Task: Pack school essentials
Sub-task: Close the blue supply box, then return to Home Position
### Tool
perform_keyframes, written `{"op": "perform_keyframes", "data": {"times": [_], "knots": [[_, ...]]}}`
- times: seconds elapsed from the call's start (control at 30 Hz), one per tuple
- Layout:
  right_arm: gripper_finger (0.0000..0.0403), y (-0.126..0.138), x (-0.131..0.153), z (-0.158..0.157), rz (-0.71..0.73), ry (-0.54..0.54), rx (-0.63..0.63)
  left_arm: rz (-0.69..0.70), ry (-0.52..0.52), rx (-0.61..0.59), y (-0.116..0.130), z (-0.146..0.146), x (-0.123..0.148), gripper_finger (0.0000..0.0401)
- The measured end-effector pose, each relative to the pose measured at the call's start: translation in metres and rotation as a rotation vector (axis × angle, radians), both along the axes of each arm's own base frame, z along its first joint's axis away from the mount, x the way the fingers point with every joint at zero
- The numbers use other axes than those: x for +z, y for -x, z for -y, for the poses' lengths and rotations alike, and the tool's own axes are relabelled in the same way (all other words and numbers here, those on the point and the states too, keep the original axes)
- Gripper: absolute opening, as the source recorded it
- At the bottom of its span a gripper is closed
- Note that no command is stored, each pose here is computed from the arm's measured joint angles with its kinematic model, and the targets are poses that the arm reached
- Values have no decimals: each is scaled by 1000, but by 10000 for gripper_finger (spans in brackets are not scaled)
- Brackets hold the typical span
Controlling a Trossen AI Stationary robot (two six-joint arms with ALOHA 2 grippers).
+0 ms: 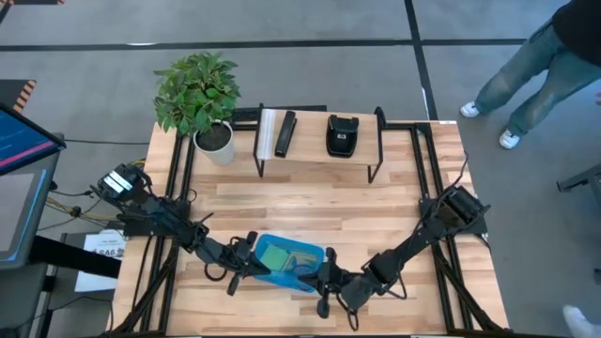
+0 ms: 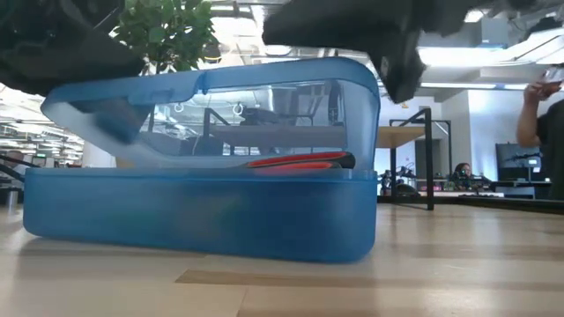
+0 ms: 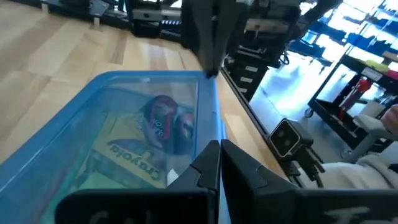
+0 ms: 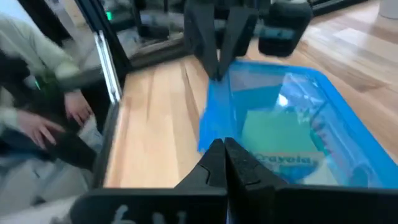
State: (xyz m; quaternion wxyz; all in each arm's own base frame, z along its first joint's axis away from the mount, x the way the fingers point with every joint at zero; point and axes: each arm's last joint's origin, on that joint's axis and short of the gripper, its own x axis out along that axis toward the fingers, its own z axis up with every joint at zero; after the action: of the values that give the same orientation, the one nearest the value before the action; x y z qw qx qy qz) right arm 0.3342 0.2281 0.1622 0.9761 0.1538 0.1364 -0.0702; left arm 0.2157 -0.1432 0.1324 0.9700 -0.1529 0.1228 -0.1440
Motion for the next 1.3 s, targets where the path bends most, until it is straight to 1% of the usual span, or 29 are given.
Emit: {"op": "perform_keyframes", "data": {"times": [0.07,0.17,0.23,0.37,0.53,0.73,0.9,1.03,1.17,1.3], "knots": [[3,-5,-7,0,7,-46,-8,-10,-1,-2,1,1,-1,0],[4,-5,-27,2,-60,-34,0,-20,-3,-10,1,1,-2,0],[3,-9,-32,1,-62,-64,5,-56,-27,-15,2,1,-6,0],[4,-9,-34,2,-74,-79,-4,-95,-29,-7,3,0,-9,0],[4,-9,-36,3,-90,-72,-1,-135,-41,-2,4,-1,-13,0],[4,-7,-42,8,-155,-97,-29,-199,-47,14,6,-2,-19,0],[4,-8,-42,8,-169,-110,-20,-226,-34,30,6,-3,-21,0],[4,-7,-40,8,-170,-101,-10,-212,-27,26,6,-3,-19,0],[6,-5,-29,10,-170,-64,25,-148,-19,-3,5,-1,-11,0],[7,-3,-4,10,-116,-52,49,-91,-21,-13,6,-2,2,0]]}}
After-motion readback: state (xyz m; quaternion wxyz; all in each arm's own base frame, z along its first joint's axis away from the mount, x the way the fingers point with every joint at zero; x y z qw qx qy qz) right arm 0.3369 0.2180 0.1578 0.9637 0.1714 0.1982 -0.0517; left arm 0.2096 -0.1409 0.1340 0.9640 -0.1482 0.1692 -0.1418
